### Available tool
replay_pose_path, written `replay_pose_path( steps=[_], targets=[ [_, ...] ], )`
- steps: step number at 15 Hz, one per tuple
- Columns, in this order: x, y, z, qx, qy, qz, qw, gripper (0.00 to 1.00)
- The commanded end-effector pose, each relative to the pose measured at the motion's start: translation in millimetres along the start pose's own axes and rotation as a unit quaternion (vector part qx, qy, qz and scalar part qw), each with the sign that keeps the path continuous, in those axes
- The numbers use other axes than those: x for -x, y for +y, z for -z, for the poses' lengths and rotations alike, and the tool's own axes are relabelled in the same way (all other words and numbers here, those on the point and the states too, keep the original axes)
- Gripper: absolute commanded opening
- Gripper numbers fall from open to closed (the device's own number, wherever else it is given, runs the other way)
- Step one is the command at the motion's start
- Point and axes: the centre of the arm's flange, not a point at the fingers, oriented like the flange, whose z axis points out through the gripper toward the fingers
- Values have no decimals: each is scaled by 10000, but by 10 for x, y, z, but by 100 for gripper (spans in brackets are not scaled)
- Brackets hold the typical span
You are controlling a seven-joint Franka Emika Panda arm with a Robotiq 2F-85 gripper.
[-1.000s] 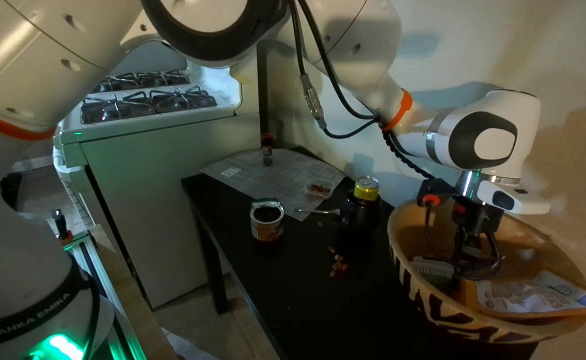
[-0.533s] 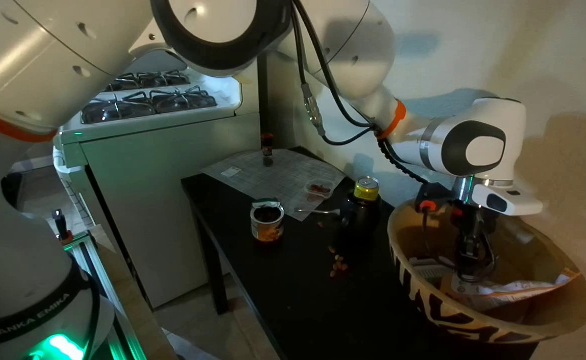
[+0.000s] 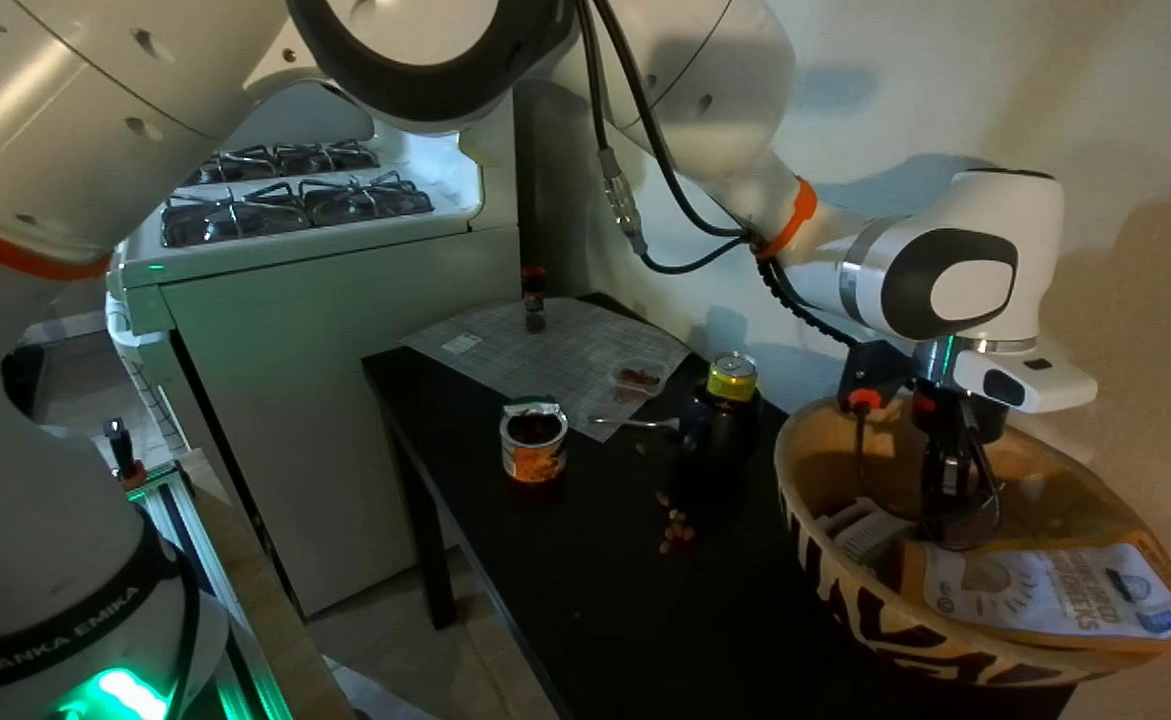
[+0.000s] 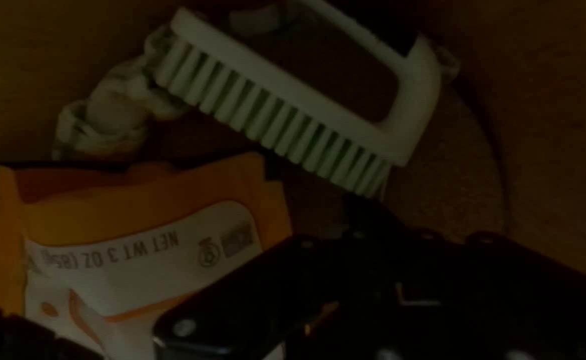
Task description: Remove the brush from the bowl
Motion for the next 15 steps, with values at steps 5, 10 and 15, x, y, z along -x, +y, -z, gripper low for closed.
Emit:
replay_pose_path(
  steps=[5, 10, 15],
  targets=[
    [112, 292, 416, -1158, -5, 299, 9928, 1],
    [241, 418, 507, -951, -20, 909, 9913, 37],
    [269, 730, 462, -526, 55, 1569, 9862, 75]
  ],
)
